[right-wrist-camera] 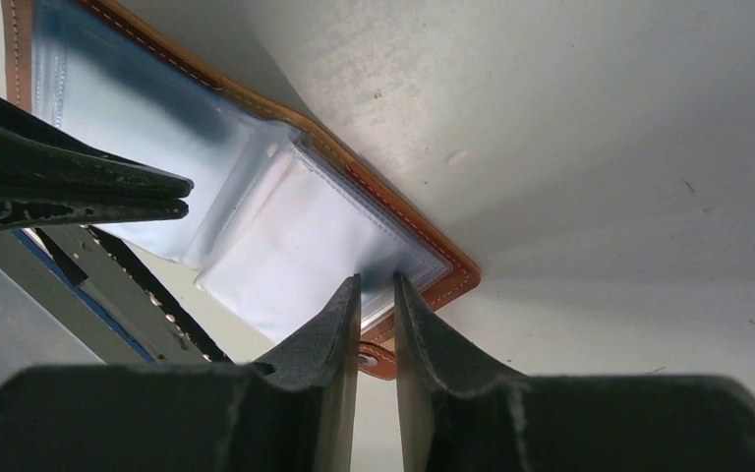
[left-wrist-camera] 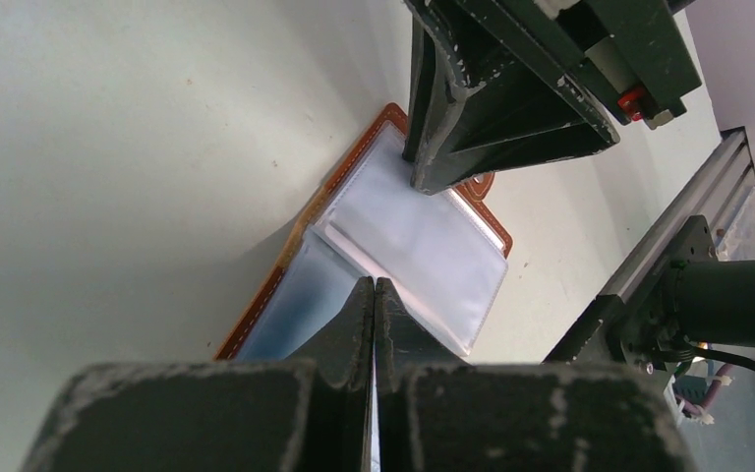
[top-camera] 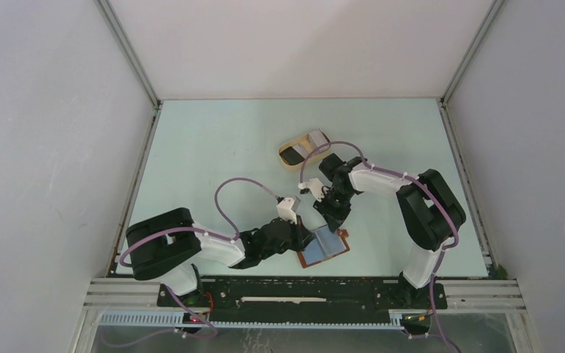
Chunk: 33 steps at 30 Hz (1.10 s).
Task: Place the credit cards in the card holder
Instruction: Open the card holder at the center of the board.
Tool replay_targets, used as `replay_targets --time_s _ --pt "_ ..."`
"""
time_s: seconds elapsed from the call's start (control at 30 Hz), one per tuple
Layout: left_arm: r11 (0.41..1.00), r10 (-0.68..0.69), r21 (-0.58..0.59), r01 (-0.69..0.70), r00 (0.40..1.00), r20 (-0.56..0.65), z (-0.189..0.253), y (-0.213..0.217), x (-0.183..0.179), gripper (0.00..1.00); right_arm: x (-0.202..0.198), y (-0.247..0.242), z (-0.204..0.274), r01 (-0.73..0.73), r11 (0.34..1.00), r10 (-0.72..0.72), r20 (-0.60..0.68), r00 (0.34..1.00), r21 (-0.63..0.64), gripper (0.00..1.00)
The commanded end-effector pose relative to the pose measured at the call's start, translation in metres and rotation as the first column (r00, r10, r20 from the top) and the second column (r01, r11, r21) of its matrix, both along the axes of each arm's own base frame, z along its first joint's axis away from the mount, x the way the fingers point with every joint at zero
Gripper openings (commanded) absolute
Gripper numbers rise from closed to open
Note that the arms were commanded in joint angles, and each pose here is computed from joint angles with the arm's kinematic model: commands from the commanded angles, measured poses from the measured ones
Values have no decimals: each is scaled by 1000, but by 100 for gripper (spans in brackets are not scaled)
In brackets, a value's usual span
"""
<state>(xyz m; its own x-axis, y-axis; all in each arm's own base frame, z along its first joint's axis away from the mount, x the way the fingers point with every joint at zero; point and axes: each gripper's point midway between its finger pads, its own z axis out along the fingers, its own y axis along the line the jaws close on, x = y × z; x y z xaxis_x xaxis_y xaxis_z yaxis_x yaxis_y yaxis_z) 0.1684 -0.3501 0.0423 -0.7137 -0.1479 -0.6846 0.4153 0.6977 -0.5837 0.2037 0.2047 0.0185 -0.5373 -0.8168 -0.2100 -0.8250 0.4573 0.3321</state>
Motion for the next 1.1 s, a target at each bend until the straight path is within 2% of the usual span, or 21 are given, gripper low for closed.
replay_targets --time_s 0.0,0.17,0.33,0.5,0.57,0.63,0.73,0.77,0.8,0.9,1.07 --pt "999 -18 -44 19 1000 16 12 -6 1 0 -7 10 1 8 999 -6 -48 999 41 28" --pt "994 -54 -94 51 998 -31 20 -10 -10 1 -9 15 18 26 991 -15 -83 996 135 34" --pt "992 -72 -113 62 993 -91 15 -15 -17 2 -3 19 45 15 972 -9 -26 1000 233 35" --pt "994 -60 -96 50 993 -106 9 -14 -16 3 7 17 94 -60 921 0 152 988 385 35" --pt "995 -56 -88 46 992 -110 6 -13 -16 2 4 16 119 -155 873 32 263 964 462 33" --pt "996 -52 -82 43 992 -114 3 -13 -15 2 -11 13 133 -333 794 113 415 903 509 36" --pt "997 -34 -67 26 991 -126 -1 -10 -13 2 -33 4 122 -623 658 259 650 714 423 53" --pt "998 -27 -59 19 991 -129 -3 -9 -13 2 -39 -1 108 -697 619 323 692 646 362 56" --pt "999 -20 -52 13 991 -131 -5 -8 -12 2 -44 -6 95 -735 599 375 700 607 317 58" --pt "999 -3 -41 -2 991 -136 -9 -6 -9 2 -50 -19 67 -773 589 500 645 578 236 59" --pt "999 3 -36 -9 989 -148 -14 -7 -7 2 -46 -25 41 -779 606 559 609 563 163 58"
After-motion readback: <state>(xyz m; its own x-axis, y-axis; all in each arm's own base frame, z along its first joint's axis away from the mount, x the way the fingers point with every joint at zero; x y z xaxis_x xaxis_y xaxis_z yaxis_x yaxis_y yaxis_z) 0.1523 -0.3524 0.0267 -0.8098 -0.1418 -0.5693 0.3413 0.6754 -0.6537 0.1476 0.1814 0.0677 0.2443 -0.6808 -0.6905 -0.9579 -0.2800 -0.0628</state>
